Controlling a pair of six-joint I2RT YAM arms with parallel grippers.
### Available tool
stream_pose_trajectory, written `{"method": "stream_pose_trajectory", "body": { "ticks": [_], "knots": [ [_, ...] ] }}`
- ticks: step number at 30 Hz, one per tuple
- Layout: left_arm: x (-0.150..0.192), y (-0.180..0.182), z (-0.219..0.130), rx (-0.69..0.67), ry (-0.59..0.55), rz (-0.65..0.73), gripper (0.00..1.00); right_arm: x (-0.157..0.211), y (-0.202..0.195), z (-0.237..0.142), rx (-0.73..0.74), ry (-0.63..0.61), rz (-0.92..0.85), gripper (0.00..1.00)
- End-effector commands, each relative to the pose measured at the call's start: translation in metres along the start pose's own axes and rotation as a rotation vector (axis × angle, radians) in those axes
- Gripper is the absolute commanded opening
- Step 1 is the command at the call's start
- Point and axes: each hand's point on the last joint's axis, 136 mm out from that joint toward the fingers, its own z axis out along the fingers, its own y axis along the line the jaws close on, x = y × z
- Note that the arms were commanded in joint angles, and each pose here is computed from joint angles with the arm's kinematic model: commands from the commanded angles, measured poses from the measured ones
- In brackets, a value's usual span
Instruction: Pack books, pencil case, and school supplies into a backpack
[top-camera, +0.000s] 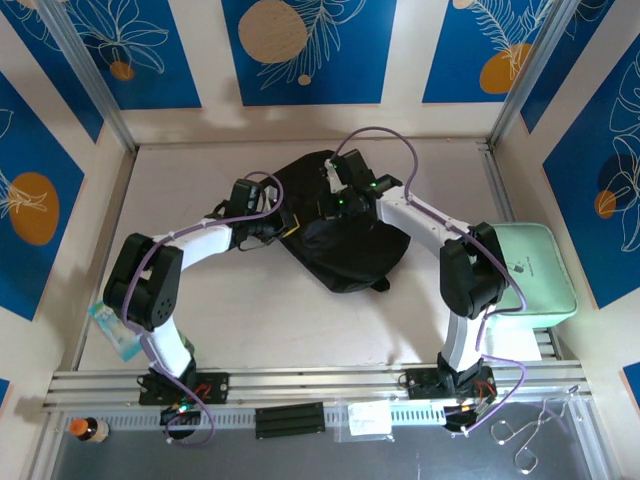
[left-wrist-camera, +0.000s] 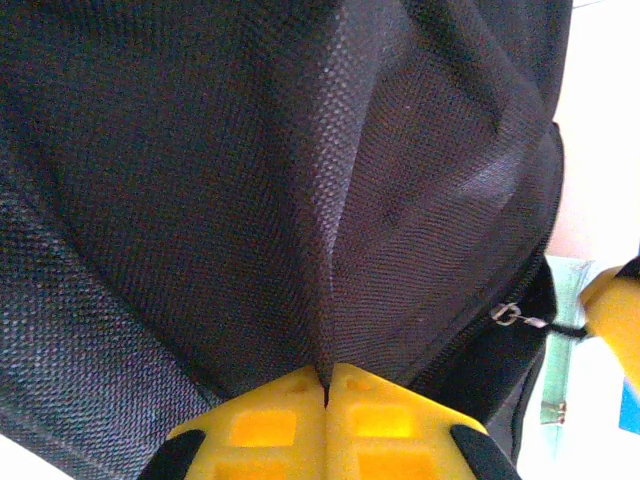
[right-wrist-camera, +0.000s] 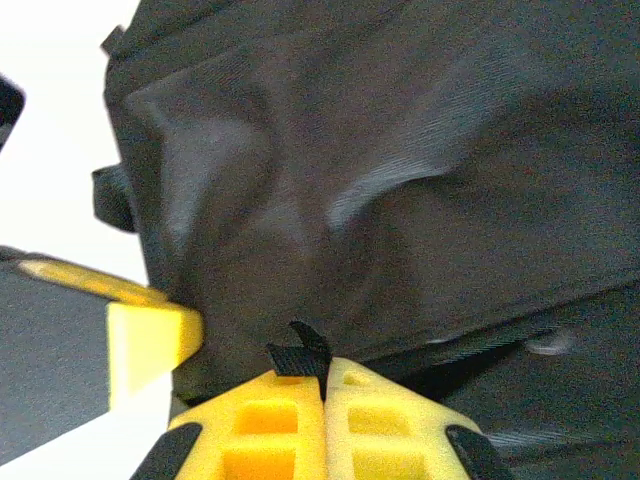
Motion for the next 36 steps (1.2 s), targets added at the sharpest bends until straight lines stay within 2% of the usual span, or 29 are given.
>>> {"method": "stream_pose_trajectory", "body": {
  "ticks": [1, 11, 19, 27, 31, 36],
  "knots": [
    [-0.004, 0.017, -0.001, -0.075, -0.014, -0.001, 0.0, -0.024, -0.029, -0.029, 0.118, -0.105, 0.084, 0.0],
    [0.0, 0.024, 0.004, -0.09, 0.012, 0.003, 0.0, -0.013, -0.093, -0.021, 0.249, -0.068, 0.36, 0.0],
    [0.0, 0.025, 0.006, -0.091, 0.024, 0.007, 0.0, -0.034, -0.136, -0.014, 0.318, -0.085, 0.418, 0.0],
    [-0.001, 0.021, 0.009, -0.083, 0.036, 0.014, 0.0, -0.039, -0.173, 0.007, 0.363, -0.042, 0.447, 0.0],
    [-0.005, 0.021, 0.008, -0.098, 0.032, 0.033, 0.0, -0.04, -0.177, 0.007, 0.368, -0.037, 0.459, 0.0],
    [-0.03, 0.023, -0.002, -0.153, -0.019, 0.084, 0.0, -0.034, -0.14, 0.007, 0.196, 0.001, 0.421, 0.0]
  ]
}}
